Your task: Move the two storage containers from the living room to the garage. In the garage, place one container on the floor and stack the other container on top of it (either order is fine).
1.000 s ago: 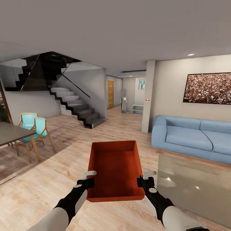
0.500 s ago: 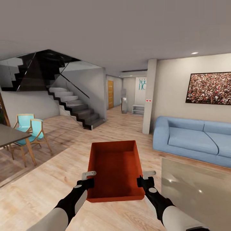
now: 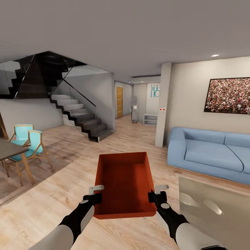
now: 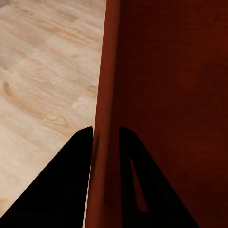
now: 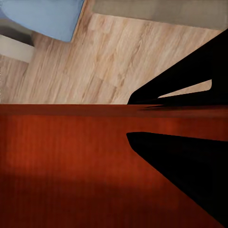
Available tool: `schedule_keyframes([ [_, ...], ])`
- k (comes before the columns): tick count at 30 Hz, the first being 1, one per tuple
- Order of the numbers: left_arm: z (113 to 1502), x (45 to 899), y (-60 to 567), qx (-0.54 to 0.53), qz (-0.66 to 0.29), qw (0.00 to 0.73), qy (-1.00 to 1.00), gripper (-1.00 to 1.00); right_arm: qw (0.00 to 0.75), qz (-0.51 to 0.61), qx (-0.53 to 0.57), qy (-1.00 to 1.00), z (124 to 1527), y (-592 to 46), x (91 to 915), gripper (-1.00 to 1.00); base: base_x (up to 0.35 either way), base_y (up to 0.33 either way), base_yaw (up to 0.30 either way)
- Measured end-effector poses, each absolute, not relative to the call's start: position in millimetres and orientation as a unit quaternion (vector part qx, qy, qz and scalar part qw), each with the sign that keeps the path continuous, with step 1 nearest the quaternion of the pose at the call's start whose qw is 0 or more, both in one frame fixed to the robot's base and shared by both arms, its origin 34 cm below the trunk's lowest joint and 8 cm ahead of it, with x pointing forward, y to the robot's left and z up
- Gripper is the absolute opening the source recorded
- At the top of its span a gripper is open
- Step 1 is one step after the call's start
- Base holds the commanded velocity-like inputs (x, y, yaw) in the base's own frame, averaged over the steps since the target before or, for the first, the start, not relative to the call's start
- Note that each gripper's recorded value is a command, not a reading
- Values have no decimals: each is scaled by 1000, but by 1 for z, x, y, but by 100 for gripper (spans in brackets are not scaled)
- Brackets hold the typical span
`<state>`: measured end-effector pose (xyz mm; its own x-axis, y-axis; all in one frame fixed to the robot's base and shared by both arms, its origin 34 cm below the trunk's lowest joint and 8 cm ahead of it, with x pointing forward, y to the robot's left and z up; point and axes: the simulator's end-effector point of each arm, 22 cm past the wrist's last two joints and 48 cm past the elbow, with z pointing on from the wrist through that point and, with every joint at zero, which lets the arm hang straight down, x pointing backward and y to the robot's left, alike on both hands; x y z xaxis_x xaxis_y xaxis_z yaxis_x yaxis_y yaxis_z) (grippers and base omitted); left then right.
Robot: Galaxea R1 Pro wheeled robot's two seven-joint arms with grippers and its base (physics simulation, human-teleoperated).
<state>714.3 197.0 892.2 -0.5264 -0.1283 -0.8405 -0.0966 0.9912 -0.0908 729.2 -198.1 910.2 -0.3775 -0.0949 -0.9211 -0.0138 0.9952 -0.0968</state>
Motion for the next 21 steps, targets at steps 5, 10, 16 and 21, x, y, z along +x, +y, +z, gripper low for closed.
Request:
schedule_keyframes([
  [5, 892, 714, 196, -64, -16, 482, 874, -100, 556, -36, -33, 830, 910, -199, 729, -100, 322, 0, 0],
  [10, 892, 714, 197, -64, -16, 481, 874, -100, 556, -36, -32, 830, 909, -199, 729, -100, 322, 0, 0],
  [16, 892, 714, 197, -63, -16, 481, 874, -100, 556, -36, -32, 830, 909, -198, 729, -100, 322, 0, 0],
  [21, 892, 714, 197, -63, -16, 482, 874, -100, 556, -36, -32, 830, 909, -198, 729, -100, 322, 0, 0],
])
